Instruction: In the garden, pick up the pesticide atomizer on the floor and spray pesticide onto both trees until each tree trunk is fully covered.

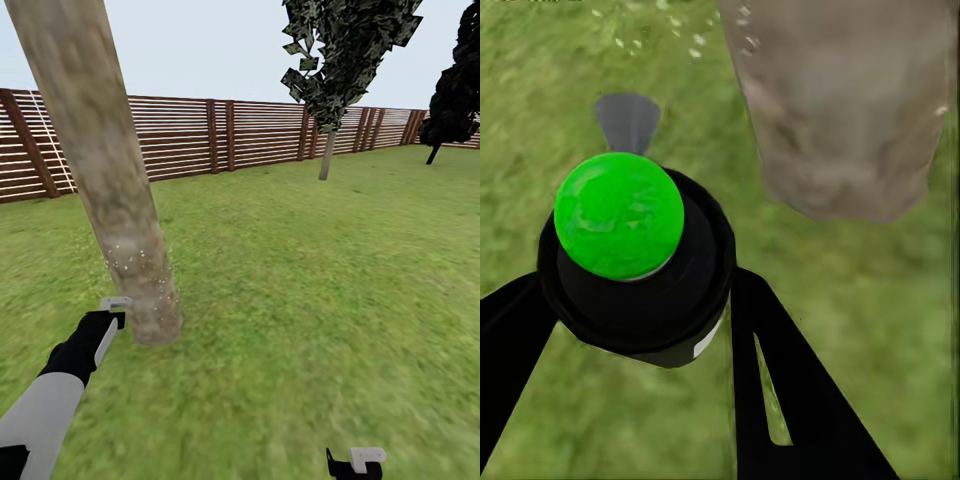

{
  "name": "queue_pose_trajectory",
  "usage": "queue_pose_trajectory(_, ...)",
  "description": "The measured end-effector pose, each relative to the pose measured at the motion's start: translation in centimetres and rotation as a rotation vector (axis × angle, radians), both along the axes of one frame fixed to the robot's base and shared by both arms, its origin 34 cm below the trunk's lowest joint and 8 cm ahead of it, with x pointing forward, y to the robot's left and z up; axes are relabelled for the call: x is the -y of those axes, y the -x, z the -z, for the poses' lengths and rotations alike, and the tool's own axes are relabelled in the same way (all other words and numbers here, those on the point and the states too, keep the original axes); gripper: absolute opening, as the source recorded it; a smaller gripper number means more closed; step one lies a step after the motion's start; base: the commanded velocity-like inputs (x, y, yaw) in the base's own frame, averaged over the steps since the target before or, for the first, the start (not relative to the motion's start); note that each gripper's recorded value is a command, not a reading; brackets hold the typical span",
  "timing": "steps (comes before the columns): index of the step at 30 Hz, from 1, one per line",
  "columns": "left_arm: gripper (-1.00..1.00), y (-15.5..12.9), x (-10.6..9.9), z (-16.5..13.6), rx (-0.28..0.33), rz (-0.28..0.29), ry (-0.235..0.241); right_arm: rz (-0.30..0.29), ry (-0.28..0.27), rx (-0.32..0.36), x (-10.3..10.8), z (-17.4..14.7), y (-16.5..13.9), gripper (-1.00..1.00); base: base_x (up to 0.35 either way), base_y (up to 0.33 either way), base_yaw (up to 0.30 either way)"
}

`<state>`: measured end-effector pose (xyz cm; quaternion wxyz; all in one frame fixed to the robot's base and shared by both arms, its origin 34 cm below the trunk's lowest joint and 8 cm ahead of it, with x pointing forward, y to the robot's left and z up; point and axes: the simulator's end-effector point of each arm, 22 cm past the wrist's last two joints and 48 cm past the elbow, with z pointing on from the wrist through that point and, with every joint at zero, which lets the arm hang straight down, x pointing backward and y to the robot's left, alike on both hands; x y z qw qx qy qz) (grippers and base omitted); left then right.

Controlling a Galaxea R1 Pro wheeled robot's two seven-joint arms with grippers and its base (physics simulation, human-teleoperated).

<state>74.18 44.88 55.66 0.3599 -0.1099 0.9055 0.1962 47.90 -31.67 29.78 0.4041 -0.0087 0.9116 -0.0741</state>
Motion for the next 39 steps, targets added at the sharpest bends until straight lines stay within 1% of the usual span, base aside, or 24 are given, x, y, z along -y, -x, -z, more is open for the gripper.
queue_pose_trajectory(2,-1.0,0.0,0.2,0.0,-0.001,0.002,0.001,0.0,0.0,0.0,0.0,0.0,0.0,1.0,0.333,0.0,0.0)
queue_pose_trajectory(5,-1.0,-0.2,0.8,0.2,0.004,0.006,0.013,0.0,0.0,0.0,0.0,0.0,0.0,1.0,0.284,0.0,0.0)
queue_pose_trajectory(7,-1.0,-0.4,1.7,0.3,0.014,0.013,0.027,0.001,0.0,0.0,0.0,0.0,0.0,1.0,0.048,0.0,0.0)
queue_pose_trajectory(8,-1.0,-0.5,1.5,0.2,0.015,0.013,0.019,0.001,-0.001,0.0,0.0,0.0,0.0,1.0,0.007,0.0,0.0)
queue_pose_trajectory(12,-1.0,1.0,-2.4,0.3,0.001,-0.026,-0.011,0.0,-0.001,0.0,-0.1,0.0,0.0,1.0,0.001,0.0,0.0)
queue_pose_trajectory(13,-1.0,1.7,-2.7,1.1,-0.013,-0.027,-0.009,0.0,0.0,0.0,0.0,0.0,0.0,1.0,0.0,0.0,0.0)
queue_pose_trajectory(14,-1.0,2.0,-1.8,1.9,-0.023,-0.013,0.001,0.0,-0.001,0.0,-0.1,0.0,0.0,1.0,0.0,0.0,0.0)
queue_pose_trajectory(15,-1.0,1.8,-0.7,2.3,-0.032,0.016,0.001,0.0,-0.001,0.0,-0.1,0.0,0.0,1.0,0.0,0.0,0.0)
queue_pose_trajectory(16,-1.0,1.3,1.4,2.7,-0.04,0.08,0.015,0.0,-0.001,0.0,-0.1,0.0,0.0,1.0,0.0,0.0,0.0)
queue_pose_trajectory(17,-1.0,1.1,2.1,2.9,-0.046,0.114,0.018,0.0,-0.001,0.0,0.0,0.0,0.0,1.0,0.0,0.0,0.0)
queue_pose_trajectory(18,-1.0,1.0,2.5,2.9,-0.051,0.142,0.028,0.0,-0.001,0.0,-0.1,0.0,0.0,1.0,0.0,0.0,0.0)
queue_pose_trajectory(19,-1.0,1.1,2.0,2.8,-0.057,0.146,0.023,-0.001,-0.001,0.0,-0.1,0.0,0.0,1.0,0.0,0.0,0.0)
queue_pose_trajectory(22,-1.0,1.5,-1.2,2.0,-0.061,0.12,-0.005,0.0,0.0,0.0,0.0,0.0,0.0,1.0,0.0,0.0,0.0)
queue_pose_trajectory(24,-1.0,1.8,-2.6,1.7,-0.061,0.106,-0.019,-0.001,-0.001,0.0,-0.1,0.0,0.0,1.0,0.0,0.0,0.003)
queue_pose_trajectory(26,-1.0,1.8,-3.2,1.4,-0.059,0.101,-0.022,0.0,-0.001,0.0,-0.1,0.0,0.0,1.0,0.0,0.0,0.154)
queue_pose_trajectory(31,-1.0,1.9,-3.0,1.7,-0.052,0.103,-0.022,0.0,-0.001,0.0,-0.1,0.0,0.0,1.0,0.01,0.005,0.266)
queue_pose_trajectory(36,-1.0,1.9,-2.5,2.0,-0.053,0.104,-0.016,0.0,-0.001,0.0,-0.1,0.0,0.0,1.0,0.221,0.196,0.037)
queue_pose_trajectory(38,-1.0,2.9,-1.7,3.5,-0.074,0.11,-0.003,0.0,-0.001,0.0,-0.1,0.0,0.0,1.0,0.242,0.217,0.0)
queue_pose_trajectory(39,-1.0,3.2,-1.8,3.8,-0.082,0.111,-0.007,0.0,-0.001,0.0,-0.1,0.0,0.0,1.0,0.239,0.212,0.0)
